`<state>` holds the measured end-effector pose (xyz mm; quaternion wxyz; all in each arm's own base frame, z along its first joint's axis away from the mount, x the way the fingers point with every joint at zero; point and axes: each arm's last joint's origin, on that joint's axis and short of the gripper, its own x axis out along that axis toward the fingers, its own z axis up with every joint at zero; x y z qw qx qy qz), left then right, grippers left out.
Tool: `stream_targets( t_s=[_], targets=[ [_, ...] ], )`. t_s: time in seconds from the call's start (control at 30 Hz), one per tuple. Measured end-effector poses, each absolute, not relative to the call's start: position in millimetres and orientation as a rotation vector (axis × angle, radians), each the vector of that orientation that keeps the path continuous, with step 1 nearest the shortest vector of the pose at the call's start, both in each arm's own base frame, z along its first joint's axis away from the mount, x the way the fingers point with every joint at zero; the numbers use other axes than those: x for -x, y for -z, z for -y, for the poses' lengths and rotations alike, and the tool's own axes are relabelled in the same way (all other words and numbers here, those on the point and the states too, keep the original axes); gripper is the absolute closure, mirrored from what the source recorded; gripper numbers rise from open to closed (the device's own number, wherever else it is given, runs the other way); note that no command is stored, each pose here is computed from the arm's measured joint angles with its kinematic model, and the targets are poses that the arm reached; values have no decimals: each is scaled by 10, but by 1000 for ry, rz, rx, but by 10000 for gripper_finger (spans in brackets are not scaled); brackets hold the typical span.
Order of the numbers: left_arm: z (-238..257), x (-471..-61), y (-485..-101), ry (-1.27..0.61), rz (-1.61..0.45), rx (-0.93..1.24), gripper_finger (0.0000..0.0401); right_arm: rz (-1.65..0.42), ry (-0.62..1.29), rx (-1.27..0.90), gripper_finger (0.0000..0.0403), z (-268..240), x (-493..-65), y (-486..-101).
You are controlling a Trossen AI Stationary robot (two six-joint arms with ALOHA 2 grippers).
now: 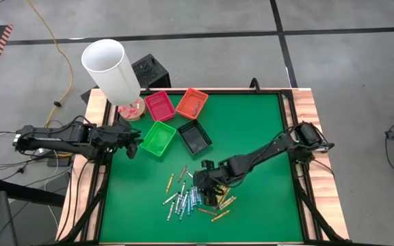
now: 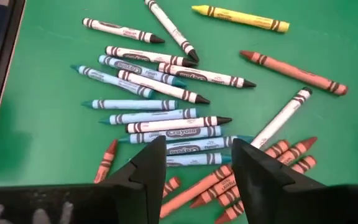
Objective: Sort crayons
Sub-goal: Put the blue crayon into the orange bin
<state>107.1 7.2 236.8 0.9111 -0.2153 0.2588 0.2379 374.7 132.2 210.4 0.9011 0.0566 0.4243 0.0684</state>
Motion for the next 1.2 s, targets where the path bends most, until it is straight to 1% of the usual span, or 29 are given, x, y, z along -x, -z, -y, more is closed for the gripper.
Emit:
stream_targets(
  t_s=[0.2,0.43,0.63,0.9,1.03,1.2],
  targets=[
    [-60,-1095,-2395,-441,-511,462,264,-861,-169,-134,232,-1344,-3758,-2119],
    [-55,-1114,-2419,-417,-486,481,264,-893,-129,-206,232,-1340,-3740,-2103],
    [-54,-1114,-2420,-414,-487,473,264,-890,-165,-167,232,-1428,-3722,-2085],
    [-55,-1113,-2419,-415,-488,466,264,-937,-191,-89,232,-1462,-3775,-1856],
    [-56,-1112,-2418,-417,-490,459,264,-935,-228,-40,232,-1481,-3770,-1848],
    [-56,-1112,-2416,-418,-491,458,264,-915,-224,-33,232,-1469,-3788,-1858]
  ],
)
